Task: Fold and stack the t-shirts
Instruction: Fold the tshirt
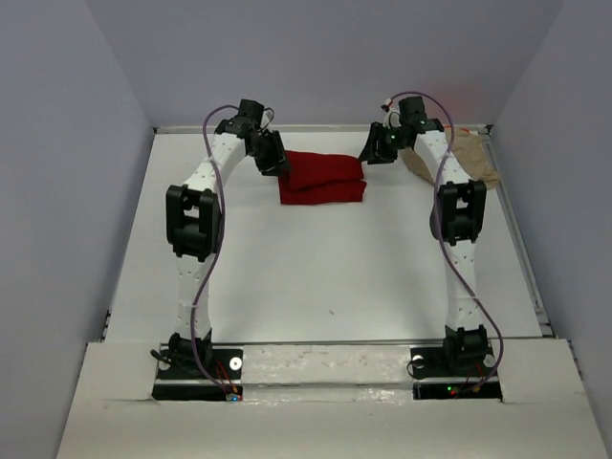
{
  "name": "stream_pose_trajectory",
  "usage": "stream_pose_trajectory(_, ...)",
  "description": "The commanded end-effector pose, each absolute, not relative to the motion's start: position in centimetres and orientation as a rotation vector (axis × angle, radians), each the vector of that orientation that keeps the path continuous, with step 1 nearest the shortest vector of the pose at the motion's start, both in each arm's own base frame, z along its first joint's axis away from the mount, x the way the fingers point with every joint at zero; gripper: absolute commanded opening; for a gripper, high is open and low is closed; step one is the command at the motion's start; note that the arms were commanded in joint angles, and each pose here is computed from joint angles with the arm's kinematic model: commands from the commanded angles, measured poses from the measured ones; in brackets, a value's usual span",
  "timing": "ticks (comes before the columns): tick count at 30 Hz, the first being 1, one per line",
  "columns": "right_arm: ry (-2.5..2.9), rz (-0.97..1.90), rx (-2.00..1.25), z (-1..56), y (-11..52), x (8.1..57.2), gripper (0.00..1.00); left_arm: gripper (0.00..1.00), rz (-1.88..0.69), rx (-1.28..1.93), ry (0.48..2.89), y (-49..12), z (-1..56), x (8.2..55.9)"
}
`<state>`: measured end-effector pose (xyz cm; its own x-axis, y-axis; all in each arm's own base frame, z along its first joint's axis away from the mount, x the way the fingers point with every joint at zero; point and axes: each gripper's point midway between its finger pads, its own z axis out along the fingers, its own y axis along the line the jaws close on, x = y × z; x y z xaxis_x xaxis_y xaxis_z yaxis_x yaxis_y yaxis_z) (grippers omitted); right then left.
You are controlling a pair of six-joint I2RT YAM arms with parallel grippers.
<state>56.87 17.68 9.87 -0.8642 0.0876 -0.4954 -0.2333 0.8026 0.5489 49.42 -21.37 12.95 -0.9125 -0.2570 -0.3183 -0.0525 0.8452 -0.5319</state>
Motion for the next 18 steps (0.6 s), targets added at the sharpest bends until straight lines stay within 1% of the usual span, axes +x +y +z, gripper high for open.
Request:
stream_pose_trajectory(1,2.421,0.912,-0.111,10.6,17.3,58.3,0.5,0.45,-0.883,-0.192,2.576,-21.7,14.2,50.6)
stream_pose_trajectory(4,2.425,0.931,-0.103,10.2,16.9,58.4,0.49,0.45,-0.996,-0.189,2.566,-22.3,14.0,50.9)
stream_pose_trajectory(14,2.445,1.001,-0.166,7.9,17.5,57.7,0.49,0.45,-1.096,-0.159,2.524,-23.5,14.0,51.8)
stream_pose_trajectory(18,2.413,1.024,-0.194,8.4,17.9,58.1,0.49,0.45,-1.107,-0.166,2.517,-23.7,13.6,52.2)
